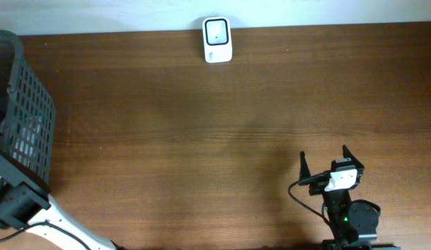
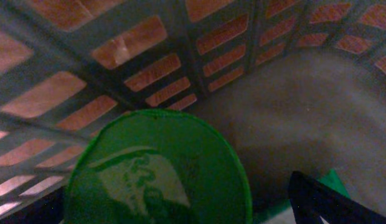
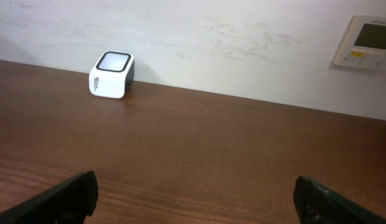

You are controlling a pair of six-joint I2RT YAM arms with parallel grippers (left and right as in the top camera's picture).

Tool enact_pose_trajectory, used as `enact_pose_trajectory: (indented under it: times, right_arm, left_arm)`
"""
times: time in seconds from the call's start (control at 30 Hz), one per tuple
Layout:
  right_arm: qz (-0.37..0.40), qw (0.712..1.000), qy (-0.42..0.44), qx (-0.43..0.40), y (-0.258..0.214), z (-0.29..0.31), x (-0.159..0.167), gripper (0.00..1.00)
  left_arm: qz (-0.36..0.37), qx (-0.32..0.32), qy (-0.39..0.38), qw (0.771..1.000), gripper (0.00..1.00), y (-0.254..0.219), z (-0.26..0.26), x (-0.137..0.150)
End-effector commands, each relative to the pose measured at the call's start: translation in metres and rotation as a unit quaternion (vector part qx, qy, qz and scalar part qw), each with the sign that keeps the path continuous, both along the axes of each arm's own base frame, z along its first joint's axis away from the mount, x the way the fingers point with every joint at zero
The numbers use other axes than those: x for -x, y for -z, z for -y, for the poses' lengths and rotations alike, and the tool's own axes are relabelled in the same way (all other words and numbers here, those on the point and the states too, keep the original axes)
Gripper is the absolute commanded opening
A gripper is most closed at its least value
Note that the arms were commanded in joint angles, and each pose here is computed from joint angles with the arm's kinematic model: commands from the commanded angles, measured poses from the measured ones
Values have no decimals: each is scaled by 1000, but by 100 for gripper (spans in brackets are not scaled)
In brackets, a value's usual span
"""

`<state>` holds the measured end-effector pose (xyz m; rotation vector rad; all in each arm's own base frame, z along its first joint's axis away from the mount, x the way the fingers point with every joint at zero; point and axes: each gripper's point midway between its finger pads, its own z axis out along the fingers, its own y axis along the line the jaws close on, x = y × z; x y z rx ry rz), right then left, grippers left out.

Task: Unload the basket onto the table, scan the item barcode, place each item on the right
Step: 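Reach the left gripper into the basket and grasp the green-lidded jar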

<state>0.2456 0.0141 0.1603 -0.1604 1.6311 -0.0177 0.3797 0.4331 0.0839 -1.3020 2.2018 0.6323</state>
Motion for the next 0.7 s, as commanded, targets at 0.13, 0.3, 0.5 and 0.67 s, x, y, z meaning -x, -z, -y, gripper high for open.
enact_pose_trajectory:
  times: [0.13, 0.3, 0.5, 0.67]
  right_arm:
    - [-2, 1000, -2, 0, 3, -1, 0, 98]
    - [-2, 1000, -2, 0, 3, -1, 0, 98]
    - [-2, 1000, -2, 0, 3, -1, 0, 98]
    - [-2, 1000, -2, 0, 3, -1, 0, 98]
  left_arm:
    - [17, -40, -19, 999, 95, -1, -22, -5]
    - [19, -42, -19, 999, 62, -1, -23, -6]
    - [12, -35, -18, 999, 64, 1, -20, -4]
    - [41, -61, -16, 997, 64, -43, -18, -7]
